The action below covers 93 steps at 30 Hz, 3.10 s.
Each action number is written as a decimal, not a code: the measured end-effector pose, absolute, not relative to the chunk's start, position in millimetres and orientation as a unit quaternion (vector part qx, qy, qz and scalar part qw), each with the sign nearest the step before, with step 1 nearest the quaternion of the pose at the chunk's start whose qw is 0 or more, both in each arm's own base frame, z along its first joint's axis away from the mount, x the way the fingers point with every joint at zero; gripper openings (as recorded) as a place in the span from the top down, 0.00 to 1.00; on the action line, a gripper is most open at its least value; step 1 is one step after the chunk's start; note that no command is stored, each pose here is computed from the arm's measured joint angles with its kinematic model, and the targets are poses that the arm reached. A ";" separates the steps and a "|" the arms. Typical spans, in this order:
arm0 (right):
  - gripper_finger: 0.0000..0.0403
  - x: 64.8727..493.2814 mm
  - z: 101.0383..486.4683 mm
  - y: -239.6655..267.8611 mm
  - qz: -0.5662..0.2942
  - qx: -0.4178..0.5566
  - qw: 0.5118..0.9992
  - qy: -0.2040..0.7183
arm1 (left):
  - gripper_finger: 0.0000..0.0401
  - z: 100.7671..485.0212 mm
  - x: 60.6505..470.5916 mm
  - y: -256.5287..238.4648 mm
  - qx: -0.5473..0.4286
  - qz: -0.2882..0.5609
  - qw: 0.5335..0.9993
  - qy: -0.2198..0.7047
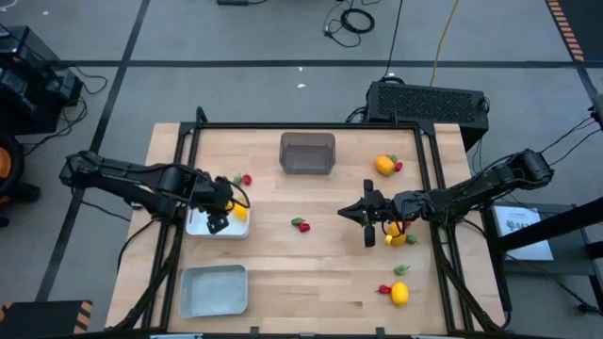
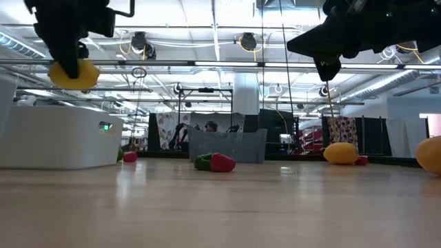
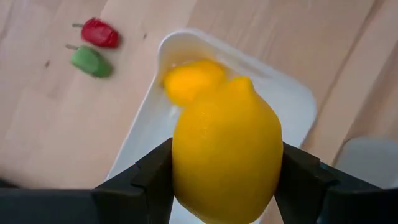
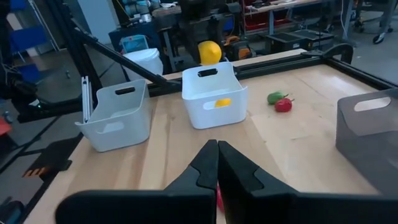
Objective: Sort produce into baskets
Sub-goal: Put the lemon into the white bin
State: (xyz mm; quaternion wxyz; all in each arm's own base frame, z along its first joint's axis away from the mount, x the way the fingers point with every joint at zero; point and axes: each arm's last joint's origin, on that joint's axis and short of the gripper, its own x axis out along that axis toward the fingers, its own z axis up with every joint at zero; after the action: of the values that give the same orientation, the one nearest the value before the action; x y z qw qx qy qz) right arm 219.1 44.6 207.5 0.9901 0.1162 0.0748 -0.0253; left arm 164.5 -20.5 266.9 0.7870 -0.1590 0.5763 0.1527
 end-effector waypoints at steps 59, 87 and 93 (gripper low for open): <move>1.00 214.8 193.0 47.8 -0.030 0.151 0.977 0.150 | 0.09 266.2 279.7 -40.1 0.034 0.065 0.904 0.421; 1.00 208.7 212.8 143.8 0.033 0.236 0.918 0.316 | 0.09 179.2 406.6 -111.1 0.092 -0.150 0.974 0.142; 1.00 202.6 225.0 157.6 0.009 0.209 0.896 0.391 | 0.09 171.5 455.6 -117.3 0.114 -0.167 0.963 0.179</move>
State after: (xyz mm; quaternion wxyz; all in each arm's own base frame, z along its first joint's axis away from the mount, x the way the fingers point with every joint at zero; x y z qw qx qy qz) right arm 202.6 157.6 225.0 0.8960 0.2092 0.3915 0.0088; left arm 455.6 -117.3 171.5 0.9630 0.1136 0.1788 -0.1666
